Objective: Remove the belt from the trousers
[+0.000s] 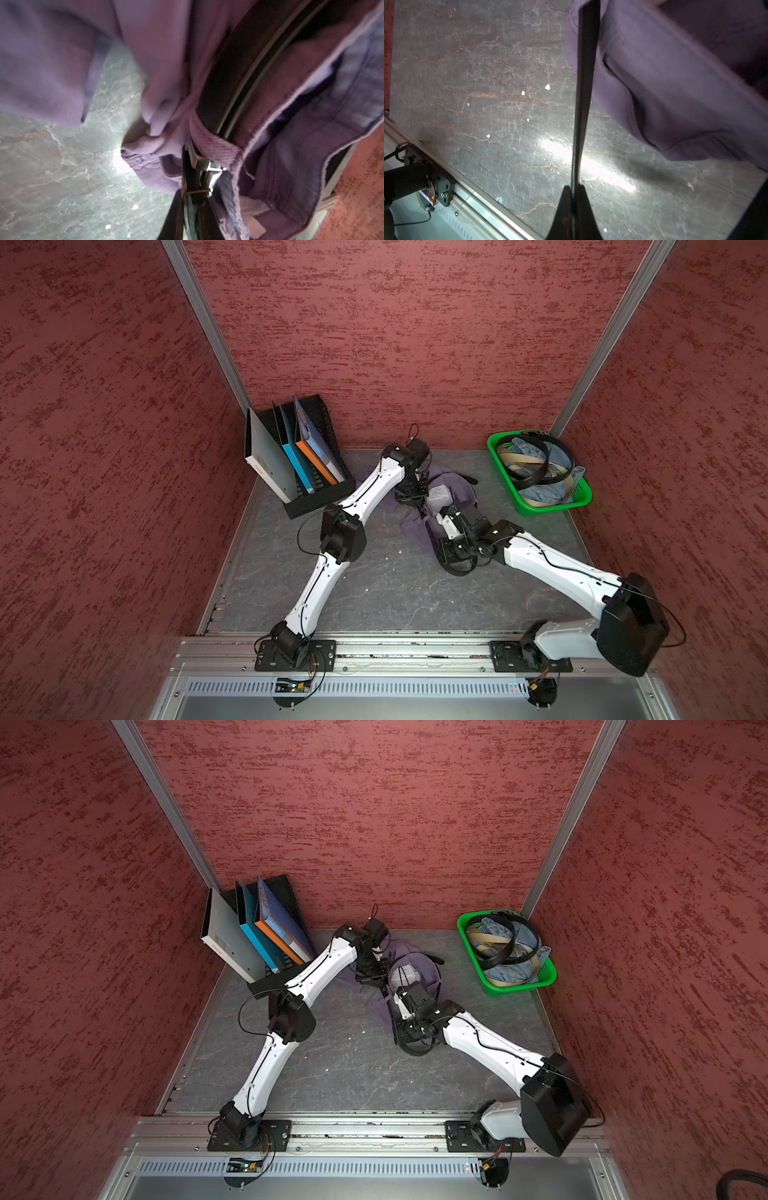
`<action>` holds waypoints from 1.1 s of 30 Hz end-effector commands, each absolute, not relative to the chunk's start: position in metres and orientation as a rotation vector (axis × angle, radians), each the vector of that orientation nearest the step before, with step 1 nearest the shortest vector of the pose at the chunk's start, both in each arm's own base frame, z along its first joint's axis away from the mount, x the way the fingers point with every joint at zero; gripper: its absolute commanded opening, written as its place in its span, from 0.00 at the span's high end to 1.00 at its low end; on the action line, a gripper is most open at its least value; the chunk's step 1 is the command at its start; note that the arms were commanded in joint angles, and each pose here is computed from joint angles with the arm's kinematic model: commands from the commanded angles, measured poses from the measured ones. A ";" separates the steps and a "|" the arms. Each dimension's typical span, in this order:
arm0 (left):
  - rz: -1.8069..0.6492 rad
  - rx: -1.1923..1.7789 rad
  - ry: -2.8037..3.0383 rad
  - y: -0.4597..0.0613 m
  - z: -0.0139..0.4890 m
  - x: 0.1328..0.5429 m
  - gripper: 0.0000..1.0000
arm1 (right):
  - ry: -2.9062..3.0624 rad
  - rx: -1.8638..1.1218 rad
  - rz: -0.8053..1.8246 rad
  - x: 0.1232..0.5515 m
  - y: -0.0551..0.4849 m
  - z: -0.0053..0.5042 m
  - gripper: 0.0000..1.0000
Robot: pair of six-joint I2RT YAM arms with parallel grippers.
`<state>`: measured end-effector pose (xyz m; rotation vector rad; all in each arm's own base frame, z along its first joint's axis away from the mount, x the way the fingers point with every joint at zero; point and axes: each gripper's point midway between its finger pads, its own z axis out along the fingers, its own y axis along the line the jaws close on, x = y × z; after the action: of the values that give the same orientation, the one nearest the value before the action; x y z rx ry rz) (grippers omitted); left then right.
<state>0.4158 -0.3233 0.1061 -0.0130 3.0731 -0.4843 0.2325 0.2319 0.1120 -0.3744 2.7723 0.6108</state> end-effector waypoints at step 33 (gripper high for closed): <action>-0.868 -0.606 2.800 -0.350 0.097 0.364 0.96 | 2.748 -0.022 0.293 0.271 0.177 0.111 0.87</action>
<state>0.3357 -0.3266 0.0879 -0.5156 2.9021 -0.7157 0.2581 0.1911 0.0935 -0.0463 2.8183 0.3947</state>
